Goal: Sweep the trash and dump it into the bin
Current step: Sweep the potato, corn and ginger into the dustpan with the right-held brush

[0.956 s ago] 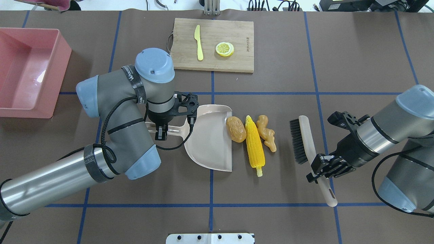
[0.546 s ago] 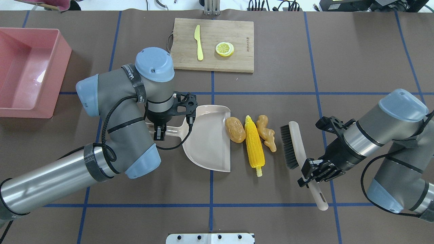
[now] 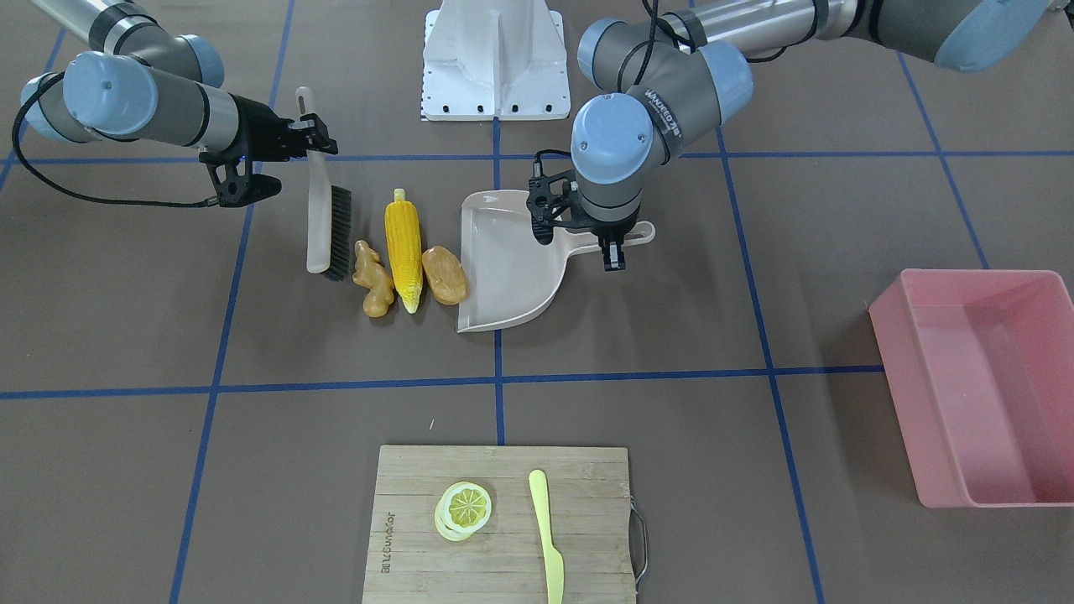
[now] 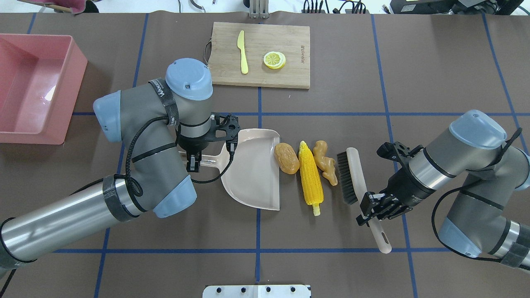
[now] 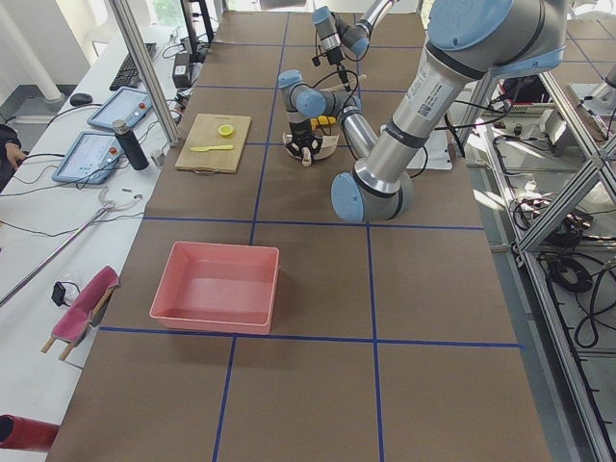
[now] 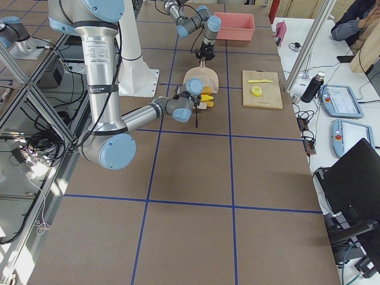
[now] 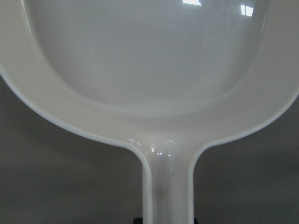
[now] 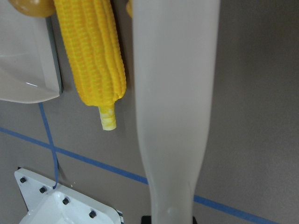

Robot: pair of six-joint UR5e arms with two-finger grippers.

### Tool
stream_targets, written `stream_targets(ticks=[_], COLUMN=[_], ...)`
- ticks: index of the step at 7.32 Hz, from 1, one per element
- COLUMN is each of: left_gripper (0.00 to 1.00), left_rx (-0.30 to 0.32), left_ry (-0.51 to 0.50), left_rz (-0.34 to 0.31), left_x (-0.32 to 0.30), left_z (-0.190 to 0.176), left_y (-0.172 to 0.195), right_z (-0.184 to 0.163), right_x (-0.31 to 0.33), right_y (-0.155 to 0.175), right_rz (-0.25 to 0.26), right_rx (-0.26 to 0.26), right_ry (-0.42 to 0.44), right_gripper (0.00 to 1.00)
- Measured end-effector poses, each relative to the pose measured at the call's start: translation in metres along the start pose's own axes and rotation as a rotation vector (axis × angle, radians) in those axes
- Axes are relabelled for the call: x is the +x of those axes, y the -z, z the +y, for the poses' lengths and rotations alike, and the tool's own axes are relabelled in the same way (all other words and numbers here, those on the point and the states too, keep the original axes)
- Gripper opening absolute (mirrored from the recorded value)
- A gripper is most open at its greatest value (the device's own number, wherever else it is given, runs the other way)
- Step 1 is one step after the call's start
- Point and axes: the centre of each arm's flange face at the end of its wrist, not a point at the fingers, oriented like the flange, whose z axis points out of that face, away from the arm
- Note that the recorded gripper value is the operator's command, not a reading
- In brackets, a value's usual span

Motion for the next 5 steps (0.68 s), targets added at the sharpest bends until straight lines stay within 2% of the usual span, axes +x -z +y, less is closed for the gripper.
stream_targets(ticks=[5], left_gripper=[0.00], left_rx=[-0.003], left_ry=[0.002], left_rz=[0.003], left_x=[-0.005], left_z=[-0.007], left_y=[-0.001], right_z=[-0.021], right_x=[-0.007], right_y=[-0.016], right_rz=[0.026], right_rx=[0.075], right_ry=[-0.003], right_gripper=[0.00])
